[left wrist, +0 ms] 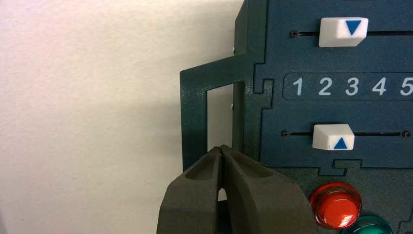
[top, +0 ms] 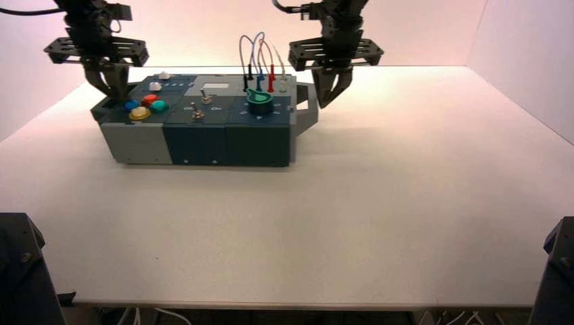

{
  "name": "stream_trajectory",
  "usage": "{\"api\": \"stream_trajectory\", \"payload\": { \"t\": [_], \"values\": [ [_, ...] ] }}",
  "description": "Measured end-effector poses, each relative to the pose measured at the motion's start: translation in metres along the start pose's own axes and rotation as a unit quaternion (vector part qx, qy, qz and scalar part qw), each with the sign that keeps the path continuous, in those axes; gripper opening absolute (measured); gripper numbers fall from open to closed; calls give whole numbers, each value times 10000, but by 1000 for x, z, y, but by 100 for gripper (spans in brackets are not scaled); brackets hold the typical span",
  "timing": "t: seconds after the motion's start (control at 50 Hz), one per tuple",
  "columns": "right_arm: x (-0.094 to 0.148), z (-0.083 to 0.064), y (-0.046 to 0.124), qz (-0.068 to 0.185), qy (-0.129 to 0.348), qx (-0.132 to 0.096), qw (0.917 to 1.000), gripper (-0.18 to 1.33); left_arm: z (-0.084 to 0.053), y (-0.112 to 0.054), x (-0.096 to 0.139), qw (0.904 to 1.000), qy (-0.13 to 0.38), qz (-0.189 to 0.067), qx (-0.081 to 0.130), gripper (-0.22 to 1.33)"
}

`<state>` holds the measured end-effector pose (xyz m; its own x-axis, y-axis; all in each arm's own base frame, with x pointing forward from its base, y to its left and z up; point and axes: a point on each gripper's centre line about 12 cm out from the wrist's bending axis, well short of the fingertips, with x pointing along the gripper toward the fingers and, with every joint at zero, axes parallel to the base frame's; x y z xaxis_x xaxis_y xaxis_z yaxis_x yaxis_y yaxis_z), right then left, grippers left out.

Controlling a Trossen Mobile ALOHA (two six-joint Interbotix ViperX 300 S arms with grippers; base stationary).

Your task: Move the box to the left.

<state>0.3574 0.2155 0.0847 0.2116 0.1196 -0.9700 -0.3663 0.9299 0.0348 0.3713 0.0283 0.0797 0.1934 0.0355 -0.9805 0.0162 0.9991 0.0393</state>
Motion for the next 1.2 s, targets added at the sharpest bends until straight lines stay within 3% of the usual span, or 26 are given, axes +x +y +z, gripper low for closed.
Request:
{"api": "stream_trajectory", "payload": {
  "t": [0.58, 0.98, 1.2],
  "values": [
    [3, 14, 54, 177, -57, -517, 9985, -14, -1, 54, 0, 9984, -53, 154, -540, -16],
    [4, 13, 57, 182, -17, -549, 9983, -14, 1, 59, -1, 9983, -94, 176, -546, -16],
    [4, 12, 70, 215, -20, -711, 9972, -14, -1, 72, -1, 9973, -124, 217, -695, -16]
  ]
}}
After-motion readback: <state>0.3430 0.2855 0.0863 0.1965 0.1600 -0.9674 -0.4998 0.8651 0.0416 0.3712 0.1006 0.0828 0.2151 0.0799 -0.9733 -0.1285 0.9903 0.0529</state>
